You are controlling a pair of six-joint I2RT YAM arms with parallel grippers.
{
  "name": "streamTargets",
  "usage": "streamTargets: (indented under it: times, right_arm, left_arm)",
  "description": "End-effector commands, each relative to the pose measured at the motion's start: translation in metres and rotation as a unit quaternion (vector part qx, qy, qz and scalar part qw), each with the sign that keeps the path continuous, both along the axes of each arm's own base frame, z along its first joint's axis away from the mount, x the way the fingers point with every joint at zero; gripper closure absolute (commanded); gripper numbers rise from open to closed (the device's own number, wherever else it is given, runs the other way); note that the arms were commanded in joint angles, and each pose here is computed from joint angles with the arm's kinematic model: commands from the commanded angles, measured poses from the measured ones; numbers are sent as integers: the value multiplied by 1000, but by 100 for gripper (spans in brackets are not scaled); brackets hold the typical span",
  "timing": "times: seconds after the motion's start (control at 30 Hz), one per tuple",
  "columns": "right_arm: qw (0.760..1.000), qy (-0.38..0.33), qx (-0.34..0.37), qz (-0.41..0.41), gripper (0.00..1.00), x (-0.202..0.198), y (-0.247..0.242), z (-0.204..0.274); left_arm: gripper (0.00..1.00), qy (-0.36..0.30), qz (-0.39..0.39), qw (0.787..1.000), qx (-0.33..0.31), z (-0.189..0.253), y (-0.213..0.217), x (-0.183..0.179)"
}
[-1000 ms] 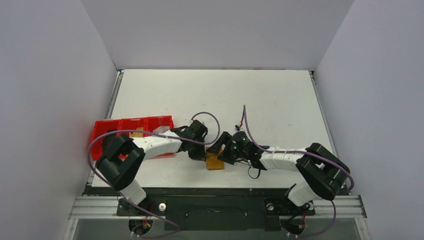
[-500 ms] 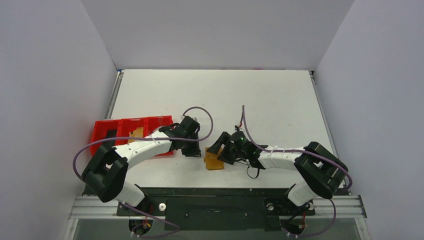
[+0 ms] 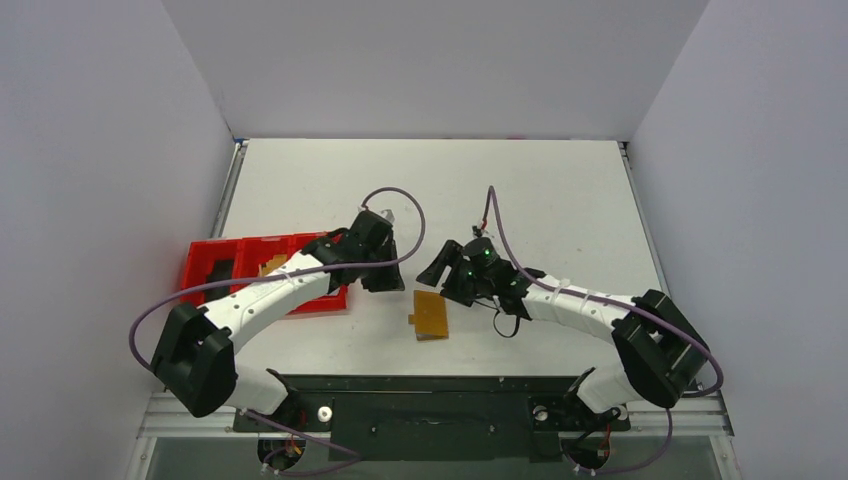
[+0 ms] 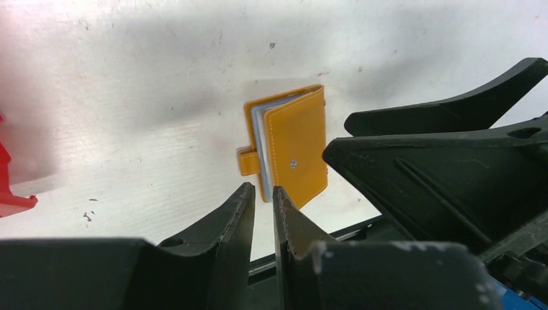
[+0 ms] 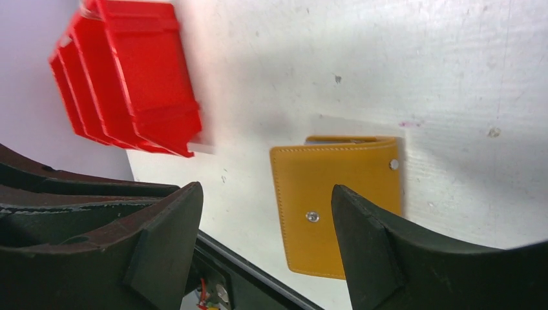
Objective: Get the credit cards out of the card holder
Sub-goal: Close the card holder at the center of the board, then reset both arms
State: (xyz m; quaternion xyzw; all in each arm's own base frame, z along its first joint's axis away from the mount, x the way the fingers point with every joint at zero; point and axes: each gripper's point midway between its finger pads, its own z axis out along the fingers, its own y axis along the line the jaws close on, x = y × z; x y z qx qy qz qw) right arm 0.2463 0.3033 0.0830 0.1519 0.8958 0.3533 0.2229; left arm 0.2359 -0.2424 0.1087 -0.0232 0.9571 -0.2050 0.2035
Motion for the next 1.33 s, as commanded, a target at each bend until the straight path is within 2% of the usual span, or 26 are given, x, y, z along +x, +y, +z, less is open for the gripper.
streamTargets:
  times: [0.0,0.23,0.3,0.47,0.63,0.87,1.3]
  right_arm:
    - [999,-42,3,-13,31,20,-10,36]
    - [996,-74,-18,-38,31,30,-37,60]
    - [994,-93,-32,-47,31,32,-47,72]
    - [985,-149,-56,-71,28,33,-73,109]
    - [972,-203,-63,-99,27,29,-97,147]
    - [956,-255,-66,-128,25,19,-125,183]
    - [952,-266,-74,-133,24,17,-133,189]
  left_arm:
    - [85,-45,-9,999,-16,40,1,15]
    - [85,-78,-15,996,-36,74,4,24]
    - [82,-92,-15,995,-41,85,6,26]
    - [62,-134,-15,989,-56,117,15,30]
    - [54,-169,3,984,-59,144,33,33]
    - [48,-209,22,976,-54,168,52,31]
    - [42,-219,38,974,-35,171,64,31]
